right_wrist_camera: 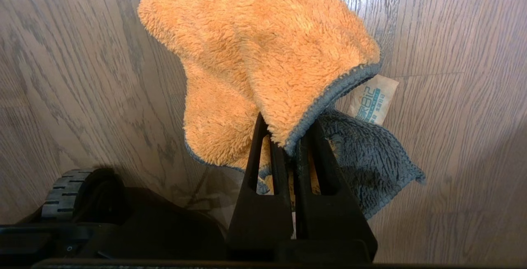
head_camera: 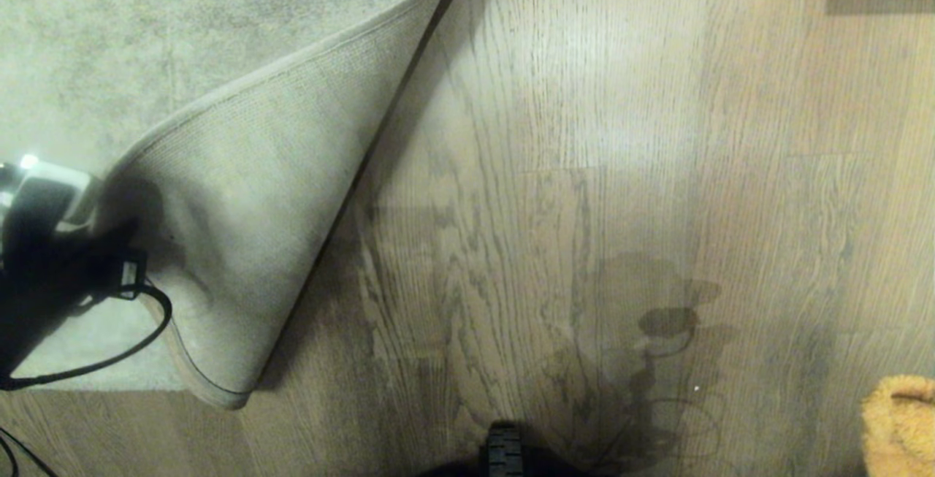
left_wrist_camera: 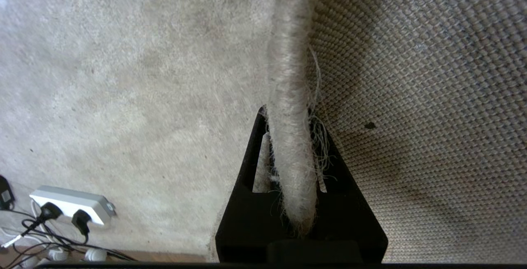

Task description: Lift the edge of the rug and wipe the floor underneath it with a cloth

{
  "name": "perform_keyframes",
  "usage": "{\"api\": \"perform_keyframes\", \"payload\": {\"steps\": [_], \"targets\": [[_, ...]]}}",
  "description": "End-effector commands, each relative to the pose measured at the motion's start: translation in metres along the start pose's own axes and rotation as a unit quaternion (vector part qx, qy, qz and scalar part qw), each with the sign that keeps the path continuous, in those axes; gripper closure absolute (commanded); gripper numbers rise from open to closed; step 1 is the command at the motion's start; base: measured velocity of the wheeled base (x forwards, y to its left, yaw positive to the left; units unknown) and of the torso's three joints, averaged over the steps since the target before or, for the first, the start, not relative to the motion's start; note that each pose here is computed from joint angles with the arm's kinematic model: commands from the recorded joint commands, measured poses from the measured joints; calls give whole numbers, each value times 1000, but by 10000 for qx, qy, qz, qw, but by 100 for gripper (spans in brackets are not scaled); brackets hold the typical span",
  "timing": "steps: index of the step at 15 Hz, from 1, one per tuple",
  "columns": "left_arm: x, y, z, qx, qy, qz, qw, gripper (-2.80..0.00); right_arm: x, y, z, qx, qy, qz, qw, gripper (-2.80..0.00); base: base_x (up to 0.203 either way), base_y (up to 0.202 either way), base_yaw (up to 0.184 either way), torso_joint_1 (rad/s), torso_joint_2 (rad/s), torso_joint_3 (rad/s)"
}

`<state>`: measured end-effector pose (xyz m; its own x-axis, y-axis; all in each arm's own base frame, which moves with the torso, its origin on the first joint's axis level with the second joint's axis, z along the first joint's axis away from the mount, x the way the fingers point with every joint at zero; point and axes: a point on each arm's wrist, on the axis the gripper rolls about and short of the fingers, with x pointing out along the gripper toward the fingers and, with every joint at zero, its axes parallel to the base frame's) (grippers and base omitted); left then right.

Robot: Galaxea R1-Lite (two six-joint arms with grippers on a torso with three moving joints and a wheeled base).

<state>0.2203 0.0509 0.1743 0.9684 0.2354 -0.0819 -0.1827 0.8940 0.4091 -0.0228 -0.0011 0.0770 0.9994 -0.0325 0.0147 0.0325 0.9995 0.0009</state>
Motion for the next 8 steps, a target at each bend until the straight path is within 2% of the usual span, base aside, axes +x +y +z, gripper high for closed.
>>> {"api": "perform_keyframes", "payload": {"steps": [1, 8], "targets": [[-1, 0, -1, 15, 10, 9, 10000, 0, 0, 0, 0, -63, 4, 6, 10000, 0, 0, 0, 0, 0, 0, 0], [-3, 0, -4, -10, 74, 22, 10000, 0, 0, 1, -1, -110, 46, 193, 9997, 0, 0, 0, 0, 0, 0, 0]]}}
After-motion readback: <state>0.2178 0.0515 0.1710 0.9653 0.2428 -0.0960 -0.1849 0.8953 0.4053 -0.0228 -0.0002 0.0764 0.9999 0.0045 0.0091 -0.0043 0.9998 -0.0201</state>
